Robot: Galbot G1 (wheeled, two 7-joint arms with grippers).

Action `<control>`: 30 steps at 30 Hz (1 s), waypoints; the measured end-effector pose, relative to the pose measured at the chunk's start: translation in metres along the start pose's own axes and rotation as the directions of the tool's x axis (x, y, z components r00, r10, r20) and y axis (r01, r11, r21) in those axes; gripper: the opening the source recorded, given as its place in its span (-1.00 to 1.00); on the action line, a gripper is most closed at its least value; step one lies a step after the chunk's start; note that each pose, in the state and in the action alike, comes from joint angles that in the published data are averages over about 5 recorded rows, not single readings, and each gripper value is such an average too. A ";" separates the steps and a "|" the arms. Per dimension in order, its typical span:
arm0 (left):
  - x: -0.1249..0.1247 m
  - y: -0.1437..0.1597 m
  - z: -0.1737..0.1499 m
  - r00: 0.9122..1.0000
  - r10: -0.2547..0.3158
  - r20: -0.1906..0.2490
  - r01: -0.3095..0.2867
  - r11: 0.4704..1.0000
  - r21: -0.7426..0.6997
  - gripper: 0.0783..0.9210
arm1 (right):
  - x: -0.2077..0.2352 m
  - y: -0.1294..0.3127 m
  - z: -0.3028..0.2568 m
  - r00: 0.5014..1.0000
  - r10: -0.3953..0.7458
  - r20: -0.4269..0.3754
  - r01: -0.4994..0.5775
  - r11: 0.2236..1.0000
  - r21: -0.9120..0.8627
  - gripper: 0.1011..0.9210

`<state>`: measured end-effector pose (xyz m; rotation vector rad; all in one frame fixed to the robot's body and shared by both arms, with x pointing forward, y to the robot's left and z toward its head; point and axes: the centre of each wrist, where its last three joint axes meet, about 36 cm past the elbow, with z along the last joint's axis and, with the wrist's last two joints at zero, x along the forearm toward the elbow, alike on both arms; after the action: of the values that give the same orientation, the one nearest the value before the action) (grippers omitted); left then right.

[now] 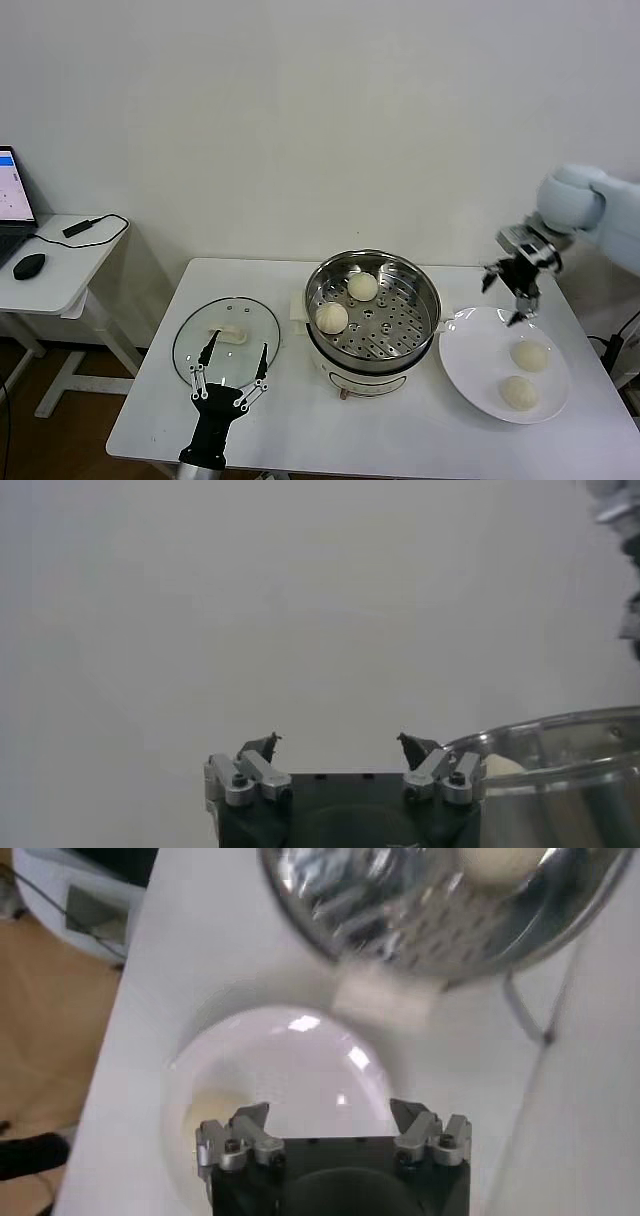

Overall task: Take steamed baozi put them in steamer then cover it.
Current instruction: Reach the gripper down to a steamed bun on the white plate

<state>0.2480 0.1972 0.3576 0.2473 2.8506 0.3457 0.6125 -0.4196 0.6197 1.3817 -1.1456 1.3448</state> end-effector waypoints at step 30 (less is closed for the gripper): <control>0.005 0.001 0.001 1.000 -0.015 -0.010 0.015 1.000 -0.009 0.77 | -0.142 0.064 0.044 0.998 -0.058 0.023 0.060 0.994 -0.096 0.75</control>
<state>0.2440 0.1994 0.3558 0.2235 2.8587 0.3581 0.5591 -0.4697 0.4754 1.3511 -1.1597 1.2204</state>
